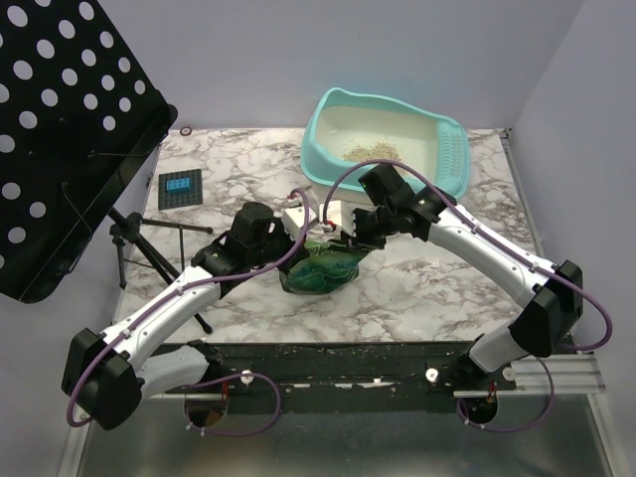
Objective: Fill the litter box with clean litter
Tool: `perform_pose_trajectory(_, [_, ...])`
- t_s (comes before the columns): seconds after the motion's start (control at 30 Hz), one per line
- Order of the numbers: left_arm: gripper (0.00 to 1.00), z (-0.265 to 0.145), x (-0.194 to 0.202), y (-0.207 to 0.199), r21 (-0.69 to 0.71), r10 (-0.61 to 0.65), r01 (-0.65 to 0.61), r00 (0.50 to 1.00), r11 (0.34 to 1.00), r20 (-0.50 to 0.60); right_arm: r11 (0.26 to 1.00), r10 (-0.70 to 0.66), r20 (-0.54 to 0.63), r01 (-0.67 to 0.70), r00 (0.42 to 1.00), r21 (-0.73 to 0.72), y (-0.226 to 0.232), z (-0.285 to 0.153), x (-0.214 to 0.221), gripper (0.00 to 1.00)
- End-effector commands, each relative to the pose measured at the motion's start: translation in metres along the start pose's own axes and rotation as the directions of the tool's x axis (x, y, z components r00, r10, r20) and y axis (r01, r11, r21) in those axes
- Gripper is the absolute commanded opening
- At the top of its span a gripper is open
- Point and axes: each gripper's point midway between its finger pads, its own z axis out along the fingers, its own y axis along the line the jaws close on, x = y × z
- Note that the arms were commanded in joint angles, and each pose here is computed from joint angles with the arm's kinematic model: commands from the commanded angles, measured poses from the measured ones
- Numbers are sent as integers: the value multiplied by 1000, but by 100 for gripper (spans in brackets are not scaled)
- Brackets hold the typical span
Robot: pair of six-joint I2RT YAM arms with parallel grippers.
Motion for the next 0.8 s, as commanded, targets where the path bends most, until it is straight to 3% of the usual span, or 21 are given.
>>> perform_pose_trajectory(0.0, [0,-1,-1,4,-32,27,-27,1000,999,1,992,-45,32,48,998,-116,36,25,-5,15])
perform_pose_trajectory(0.17, [0,-1,-1,3,-29,26,-26,1000,999,-1,992,-40,40,45,998,-121,36,26,-8,23])
perform_pose_trajectory(0.43, [0,-1,-1,3,-27,24,-24,1000,999,-3,997,-58,98,63,993,-48,27,11,-23,45])
perform_pose_trajectory(0.77, [0,-2,-1,2,-23,21,-21,1000,1000,2,997,-59,196,48,979,61,22,-29,-45,49])
